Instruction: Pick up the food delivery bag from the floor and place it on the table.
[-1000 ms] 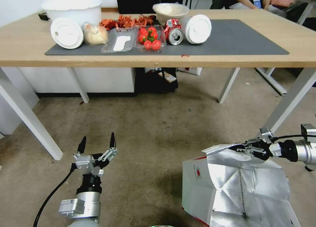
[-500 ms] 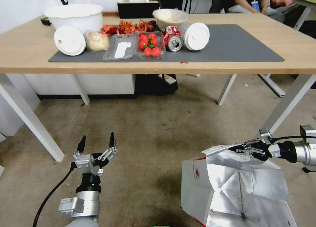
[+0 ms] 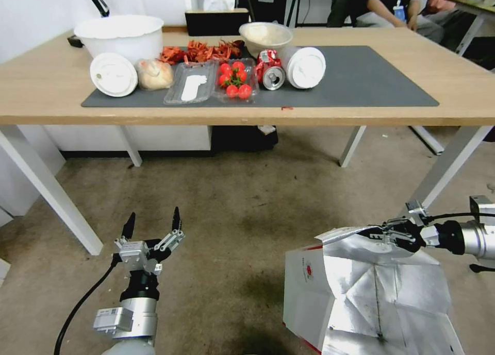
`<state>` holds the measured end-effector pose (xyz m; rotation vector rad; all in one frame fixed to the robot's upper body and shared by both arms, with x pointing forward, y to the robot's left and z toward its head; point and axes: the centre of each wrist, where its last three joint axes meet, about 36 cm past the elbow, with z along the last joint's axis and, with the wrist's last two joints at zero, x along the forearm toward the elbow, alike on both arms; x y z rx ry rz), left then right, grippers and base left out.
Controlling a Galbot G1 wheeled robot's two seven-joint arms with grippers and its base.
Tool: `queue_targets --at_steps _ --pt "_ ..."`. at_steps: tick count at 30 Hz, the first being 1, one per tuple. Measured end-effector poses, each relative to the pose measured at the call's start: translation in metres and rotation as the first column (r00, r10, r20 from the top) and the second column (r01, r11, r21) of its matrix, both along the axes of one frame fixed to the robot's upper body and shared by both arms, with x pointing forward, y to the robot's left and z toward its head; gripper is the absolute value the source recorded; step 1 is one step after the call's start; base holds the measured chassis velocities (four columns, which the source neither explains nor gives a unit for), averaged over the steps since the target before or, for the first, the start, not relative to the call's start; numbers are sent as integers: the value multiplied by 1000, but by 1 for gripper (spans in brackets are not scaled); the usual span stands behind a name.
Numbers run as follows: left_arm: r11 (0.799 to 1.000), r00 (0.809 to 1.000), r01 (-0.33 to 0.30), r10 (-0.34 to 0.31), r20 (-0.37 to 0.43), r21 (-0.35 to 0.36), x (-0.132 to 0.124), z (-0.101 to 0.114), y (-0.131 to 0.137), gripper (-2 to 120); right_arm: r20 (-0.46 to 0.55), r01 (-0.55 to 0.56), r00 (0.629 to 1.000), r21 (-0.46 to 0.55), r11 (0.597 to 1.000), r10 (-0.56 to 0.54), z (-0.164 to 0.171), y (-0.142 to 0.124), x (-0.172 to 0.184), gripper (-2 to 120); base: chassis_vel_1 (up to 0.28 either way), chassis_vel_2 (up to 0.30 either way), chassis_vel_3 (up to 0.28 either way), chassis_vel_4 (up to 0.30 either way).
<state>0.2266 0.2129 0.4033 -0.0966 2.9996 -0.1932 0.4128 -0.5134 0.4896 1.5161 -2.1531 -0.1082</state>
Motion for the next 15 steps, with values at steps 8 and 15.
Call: queue_targets --at_steps 8,15 --pt "1000 1000 0 0 -1 1 0 0 1 100 1 -1 1000 1 1000 1 0 0 0 0 0 0 0 0" --pt "1000 1000 0 0 -3 2 0 -2 0 100 1 -4 1000 5 1000 4 0 1 0 0 0 0 0 0"
